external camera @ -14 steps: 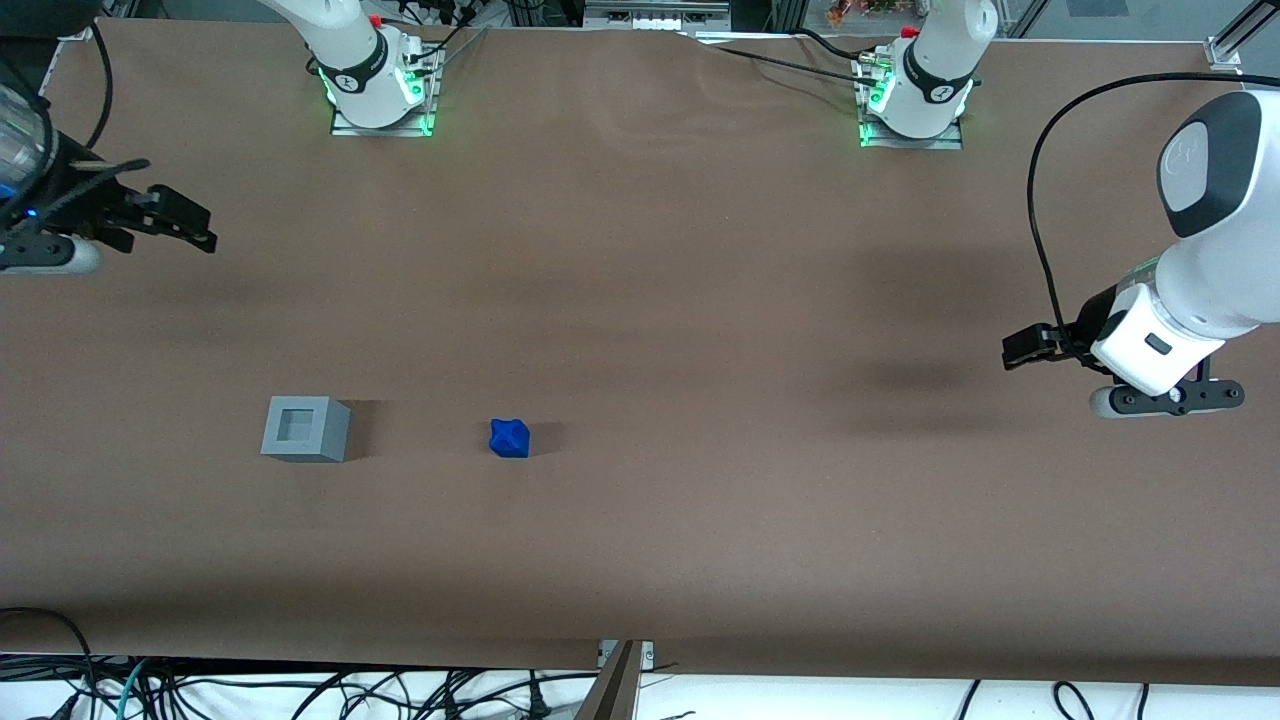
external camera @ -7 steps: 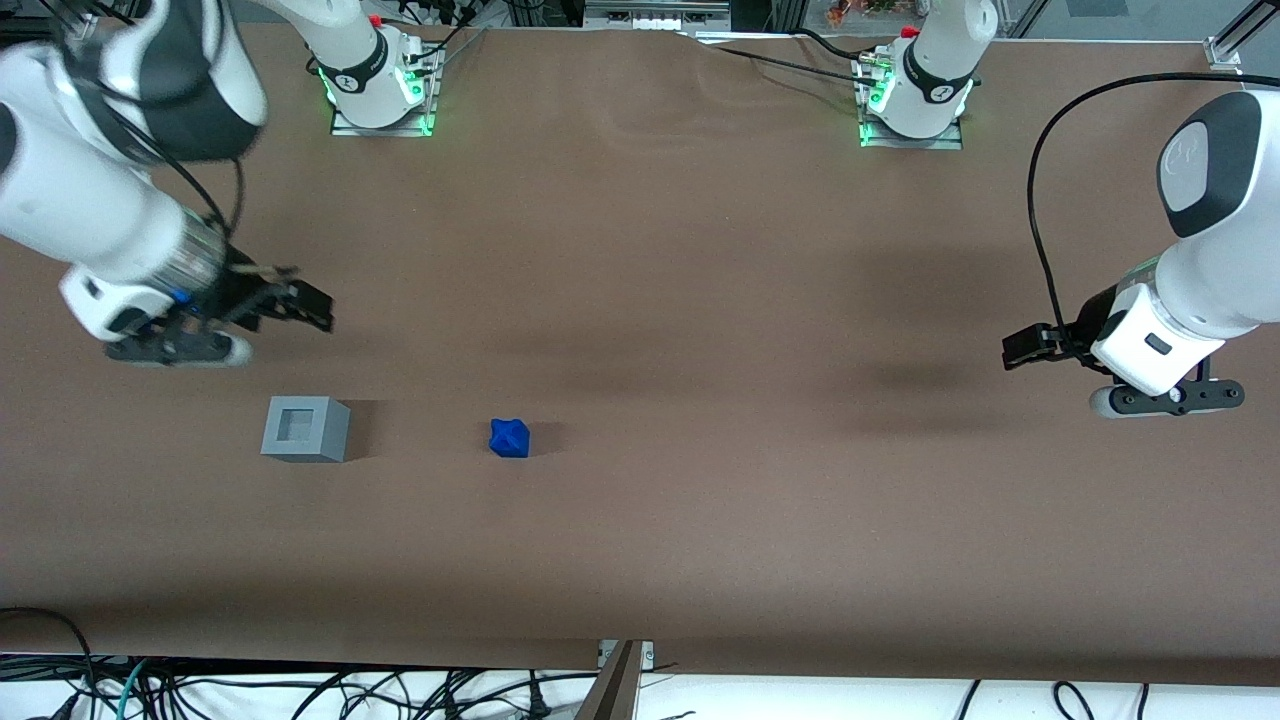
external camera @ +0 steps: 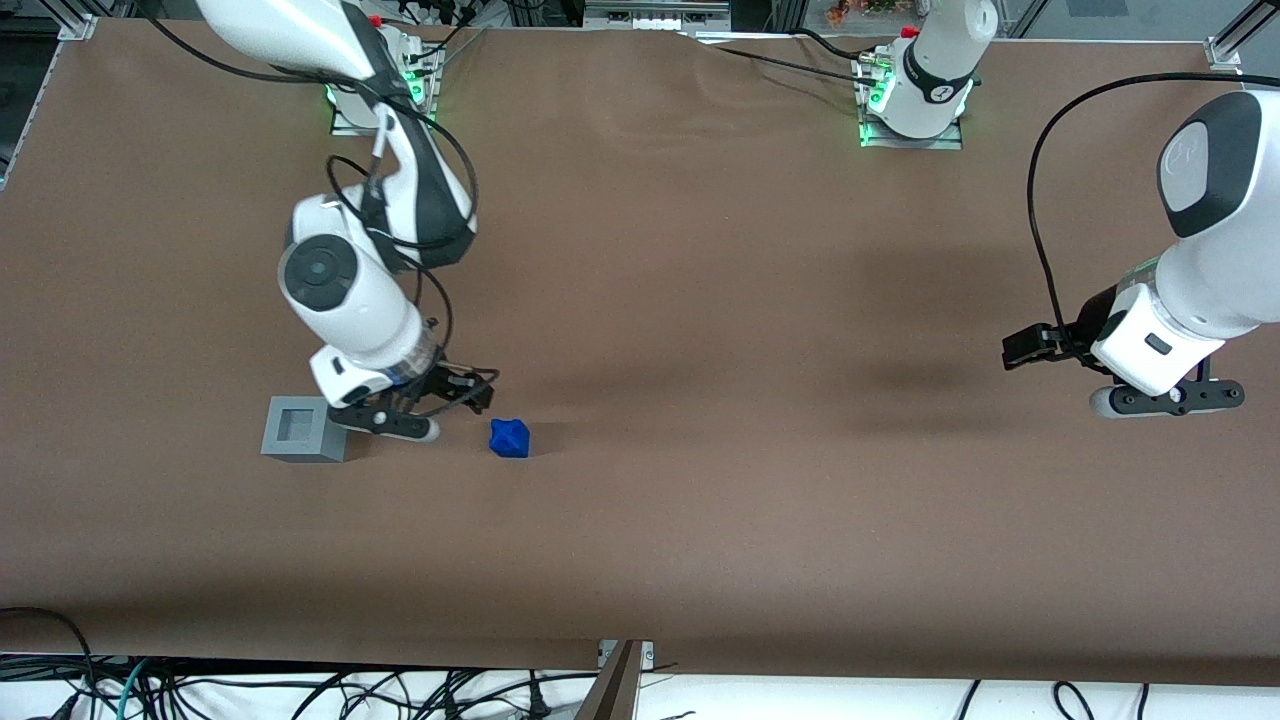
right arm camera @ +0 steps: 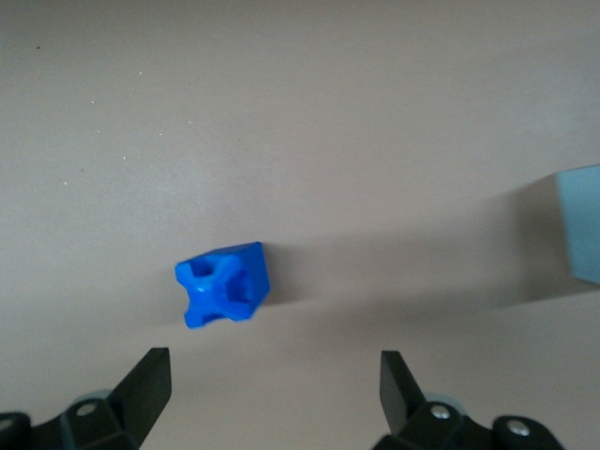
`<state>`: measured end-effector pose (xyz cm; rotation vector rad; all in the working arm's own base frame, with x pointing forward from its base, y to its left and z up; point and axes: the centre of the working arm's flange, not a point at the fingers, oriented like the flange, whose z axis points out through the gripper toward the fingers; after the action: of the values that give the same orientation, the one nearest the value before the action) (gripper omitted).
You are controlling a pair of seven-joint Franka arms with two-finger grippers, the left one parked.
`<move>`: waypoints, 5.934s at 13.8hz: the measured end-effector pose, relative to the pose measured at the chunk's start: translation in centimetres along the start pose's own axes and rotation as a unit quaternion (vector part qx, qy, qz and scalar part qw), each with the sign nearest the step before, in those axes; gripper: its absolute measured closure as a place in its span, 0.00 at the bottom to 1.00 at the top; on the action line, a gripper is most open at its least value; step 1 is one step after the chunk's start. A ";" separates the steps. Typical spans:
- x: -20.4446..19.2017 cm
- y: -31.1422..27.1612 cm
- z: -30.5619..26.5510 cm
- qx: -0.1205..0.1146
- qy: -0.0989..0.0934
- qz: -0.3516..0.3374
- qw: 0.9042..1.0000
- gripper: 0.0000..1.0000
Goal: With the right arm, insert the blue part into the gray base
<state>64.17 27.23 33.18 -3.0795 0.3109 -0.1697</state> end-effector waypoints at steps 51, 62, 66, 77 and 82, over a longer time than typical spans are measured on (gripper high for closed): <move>8.2 27.2 2.2 -0.004 -0.067 -0.157 0.985 0.49; 8.6 27.0 2.8 0.000 -0.058 -0.137 0.989 0.49; 8.7 27.0 3.4 -0.002 -0.057 -0.136 0.989 0.49; 9.3 26.4 2.8 -0.003 -0.051 -0.114 0.992 0.00; 9.4 25.2 -3.7 0.022 -0.071 -0.119 0.990 0.01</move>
<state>67.92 0.53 36.47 -3.0540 -0.0657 0.0353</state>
